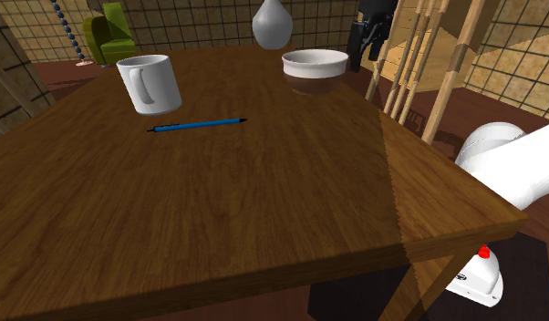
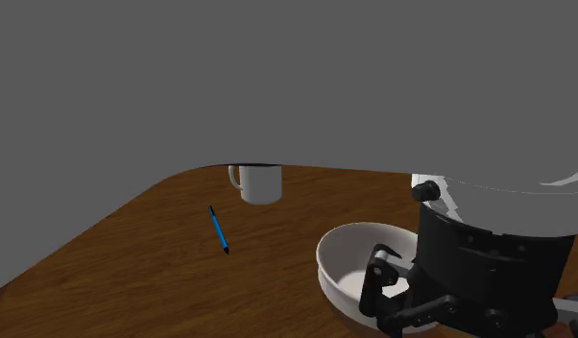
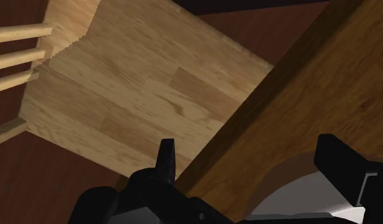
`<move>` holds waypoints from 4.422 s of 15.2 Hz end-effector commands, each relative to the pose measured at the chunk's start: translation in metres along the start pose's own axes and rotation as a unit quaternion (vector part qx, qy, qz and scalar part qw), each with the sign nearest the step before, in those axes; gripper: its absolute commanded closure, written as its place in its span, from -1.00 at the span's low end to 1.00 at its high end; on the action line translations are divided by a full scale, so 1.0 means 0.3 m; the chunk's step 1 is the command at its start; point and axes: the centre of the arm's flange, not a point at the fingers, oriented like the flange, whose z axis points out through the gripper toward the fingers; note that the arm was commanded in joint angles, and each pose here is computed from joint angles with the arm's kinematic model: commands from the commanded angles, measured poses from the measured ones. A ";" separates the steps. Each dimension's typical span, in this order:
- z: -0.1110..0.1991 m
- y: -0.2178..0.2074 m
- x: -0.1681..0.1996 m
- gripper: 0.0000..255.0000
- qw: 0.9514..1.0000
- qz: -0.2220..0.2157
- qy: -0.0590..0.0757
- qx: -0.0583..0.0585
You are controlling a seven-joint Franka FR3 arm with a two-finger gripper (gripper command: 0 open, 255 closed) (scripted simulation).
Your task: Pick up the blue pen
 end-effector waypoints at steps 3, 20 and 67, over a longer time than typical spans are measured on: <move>-0.006 -0.064 0.063 -1.00 0.999 -0.032 -0.004 0.001; -0.048 -0.738 0.401 -1.00 0.952 -0.303 -0.036 0.011; -0.207 -1.201 0.422 1.00 0.886 -0.461 -0.055 0.016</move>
